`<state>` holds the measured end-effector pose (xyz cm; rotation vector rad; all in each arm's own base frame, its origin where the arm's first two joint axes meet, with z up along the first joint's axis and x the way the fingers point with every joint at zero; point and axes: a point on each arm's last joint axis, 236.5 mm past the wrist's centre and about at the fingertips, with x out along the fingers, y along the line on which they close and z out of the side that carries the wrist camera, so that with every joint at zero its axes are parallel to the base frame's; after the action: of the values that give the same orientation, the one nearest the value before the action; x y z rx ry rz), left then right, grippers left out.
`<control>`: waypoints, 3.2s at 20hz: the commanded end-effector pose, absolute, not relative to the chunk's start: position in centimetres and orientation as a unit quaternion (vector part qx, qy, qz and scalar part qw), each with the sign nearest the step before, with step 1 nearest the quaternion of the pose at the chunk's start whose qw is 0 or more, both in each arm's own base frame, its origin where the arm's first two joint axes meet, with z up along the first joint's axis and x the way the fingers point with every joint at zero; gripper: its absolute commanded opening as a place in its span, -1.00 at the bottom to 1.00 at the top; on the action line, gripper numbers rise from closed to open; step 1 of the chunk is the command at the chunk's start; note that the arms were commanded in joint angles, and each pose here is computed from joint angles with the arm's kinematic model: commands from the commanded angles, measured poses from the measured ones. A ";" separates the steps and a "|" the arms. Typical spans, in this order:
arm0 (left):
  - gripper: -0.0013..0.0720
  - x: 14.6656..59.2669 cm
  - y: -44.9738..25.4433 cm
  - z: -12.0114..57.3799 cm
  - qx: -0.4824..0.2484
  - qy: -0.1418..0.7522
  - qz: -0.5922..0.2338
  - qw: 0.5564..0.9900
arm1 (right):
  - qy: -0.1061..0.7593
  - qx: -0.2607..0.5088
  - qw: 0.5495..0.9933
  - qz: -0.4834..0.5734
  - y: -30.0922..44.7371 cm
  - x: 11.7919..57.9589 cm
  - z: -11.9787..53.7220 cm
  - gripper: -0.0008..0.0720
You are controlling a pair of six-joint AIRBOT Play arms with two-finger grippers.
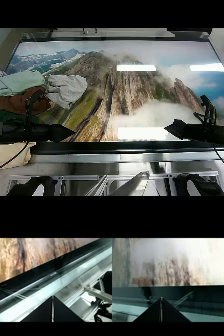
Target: Fold the shirts.
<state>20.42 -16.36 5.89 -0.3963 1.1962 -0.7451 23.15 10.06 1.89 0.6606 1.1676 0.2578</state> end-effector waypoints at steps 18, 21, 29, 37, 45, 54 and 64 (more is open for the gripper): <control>-0.93 20.3 -16.4 5.8 -0.181 0.547 -0.341 0.743 | 0.541 0.306 0.774 0.119 10.1 23.1 1.8 -0.93; -0.93 20.8 -16.3 5.8 -0.183 0.541 -0.337 0.749 | 0.541 0.306 0.774 0.119 10.1 23.1 1.8 -0.93; -0.93 29.1 -13.1 7.3 -0.182 0.413 -0.242 0.859 | 0.516 0.313 0.790 0.112 9.7 24.4 2.3 -0.93; 0.98 40.9 0.4 8.0 -0.134 0.353 -0.063 0.924 | 0.464 0.327 0.819 0.089 8.5 27.4 3.1 0.44; 0.98 40.7 0.8 -4.9 -0.211 0.567 -0.105 0.789 | 0.467 0.333 0.816 0.078 8.1 28.1 2.3 0.44; 0.98 44.2 -4.5 -10.3 -0.196 0.609 -0.140 0.756 | 0.462 0.333 0.818 0.076 8.0 28.3 2.4 0.44; -0.95 47.1 -9.6 -2.4 -0.229 0.589 -0.233 0.739 | 0.462 0.333 0.819 0.076 7.9 28.3 2.4 -0.44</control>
<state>46.91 -7.11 -6.03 -0.4298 1.2994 -0.3987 28.31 7.95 2.38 0.7093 0.9844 0.1615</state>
